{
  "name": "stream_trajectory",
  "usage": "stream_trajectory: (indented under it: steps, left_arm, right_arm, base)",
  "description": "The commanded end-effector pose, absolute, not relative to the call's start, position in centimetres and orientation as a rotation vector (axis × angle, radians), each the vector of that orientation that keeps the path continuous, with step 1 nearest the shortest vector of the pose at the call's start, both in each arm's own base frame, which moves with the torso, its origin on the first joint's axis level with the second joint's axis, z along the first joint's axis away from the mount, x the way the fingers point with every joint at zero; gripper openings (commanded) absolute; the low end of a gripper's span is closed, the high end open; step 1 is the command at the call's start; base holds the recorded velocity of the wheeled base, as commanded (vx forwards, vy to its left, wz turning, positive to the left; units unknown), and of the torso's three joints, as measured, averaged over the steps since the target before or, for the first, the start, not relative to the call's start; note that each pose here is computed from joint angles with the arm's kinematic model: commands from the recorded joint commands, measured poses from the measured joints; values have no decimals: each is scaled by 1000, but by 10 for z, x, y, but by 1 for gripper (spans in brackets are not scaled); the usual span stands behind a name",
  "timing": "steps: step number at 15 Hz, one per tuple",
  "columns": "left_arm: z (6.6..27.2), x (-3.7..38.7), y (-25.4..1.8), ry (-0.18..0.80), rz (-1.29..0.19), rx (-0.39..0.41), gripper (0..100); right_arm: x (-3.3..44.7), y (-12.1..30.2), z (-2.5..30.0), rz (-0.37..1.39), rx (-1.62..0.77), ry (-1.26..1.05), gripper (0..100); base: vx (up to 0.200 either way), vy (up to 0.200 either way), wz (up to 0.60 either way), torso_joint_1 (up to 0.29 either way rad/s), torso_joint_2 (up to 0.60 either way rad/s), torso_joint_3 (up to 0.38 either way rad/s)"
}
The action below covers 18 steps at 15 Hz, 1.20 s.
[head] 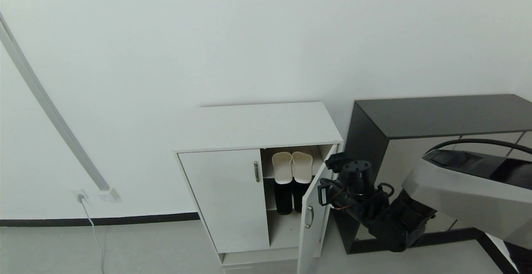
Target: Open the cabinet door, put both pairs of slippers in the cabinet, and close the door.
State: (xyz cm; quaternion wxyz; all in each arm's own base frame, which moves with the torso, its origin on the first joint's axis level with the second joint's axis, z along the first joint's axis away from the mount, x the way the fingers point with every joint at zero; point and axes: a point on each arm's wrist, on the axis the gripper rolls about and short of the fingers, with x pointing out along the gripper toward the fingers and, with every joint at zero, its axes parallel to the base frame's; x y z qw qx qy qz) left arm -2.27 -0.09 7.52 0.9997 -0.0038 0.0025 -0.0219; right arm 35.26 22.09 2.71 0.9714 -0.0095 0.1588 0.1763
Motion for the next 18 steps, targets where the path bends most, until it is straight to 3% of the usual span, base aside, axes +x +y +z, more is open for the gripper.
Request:
stream_trajectory:
  steps: [1, 18]
  left_arm:
    - [75, -23, -1, 5, -44, -8, 0]
    - [75, -23, -1, 6, -44, -6, 0]
  right_arm:
    - [366, 227, 16, 352, -17, 312, 0]
    - [452, 240, 3, 291, 22, 235, 0]
  base:
    - [0, 0, 0, 0, 0, 0]
    - [0, 0, 0, 0, 0, 0]
